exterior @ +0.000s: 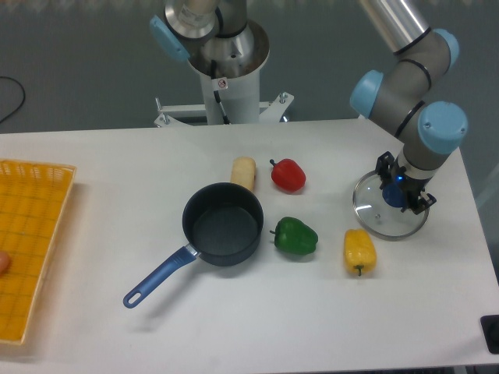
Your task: Place the lid on the table
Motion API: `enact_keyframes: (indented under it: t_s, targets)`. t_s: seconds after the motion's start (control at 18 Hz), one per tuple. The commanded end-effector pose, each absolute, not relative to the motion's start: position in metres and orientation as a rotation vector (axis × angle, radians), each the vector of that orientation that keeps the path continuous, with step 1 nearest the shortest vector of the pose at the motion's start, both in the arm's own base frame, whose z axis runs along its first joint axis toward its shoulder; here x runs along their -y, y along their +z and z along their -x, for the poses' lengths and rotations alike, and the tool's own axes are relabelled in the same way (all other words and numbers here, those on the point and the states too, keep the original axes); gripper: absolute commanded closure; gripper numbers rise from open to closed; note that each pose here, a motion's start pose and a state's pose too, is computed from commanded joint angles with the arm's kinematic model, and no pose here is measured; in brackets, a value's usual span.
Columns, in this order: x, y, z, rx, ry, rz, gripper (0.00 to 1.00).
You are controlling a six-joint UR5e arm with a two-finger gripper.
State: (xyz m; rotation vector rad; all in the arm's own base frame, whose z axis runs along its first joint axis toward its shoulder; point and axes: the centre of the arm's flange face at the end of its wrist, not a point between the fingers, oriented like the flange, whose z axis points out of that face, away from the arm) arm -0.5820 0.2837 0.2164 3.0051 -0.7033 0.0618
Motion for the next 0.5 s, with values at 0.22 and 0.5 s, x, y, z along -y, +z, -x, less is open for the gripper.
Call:
enact_keyframes:
  t_s: [0.22,0.5]
  targets:
    - [-0.2837,0.2155,0.5821,0.701,0.064,-3.005,0.42]
    - [-0.2838,0.2125,0.5823,0.703,0.071,-3.005,0.42]
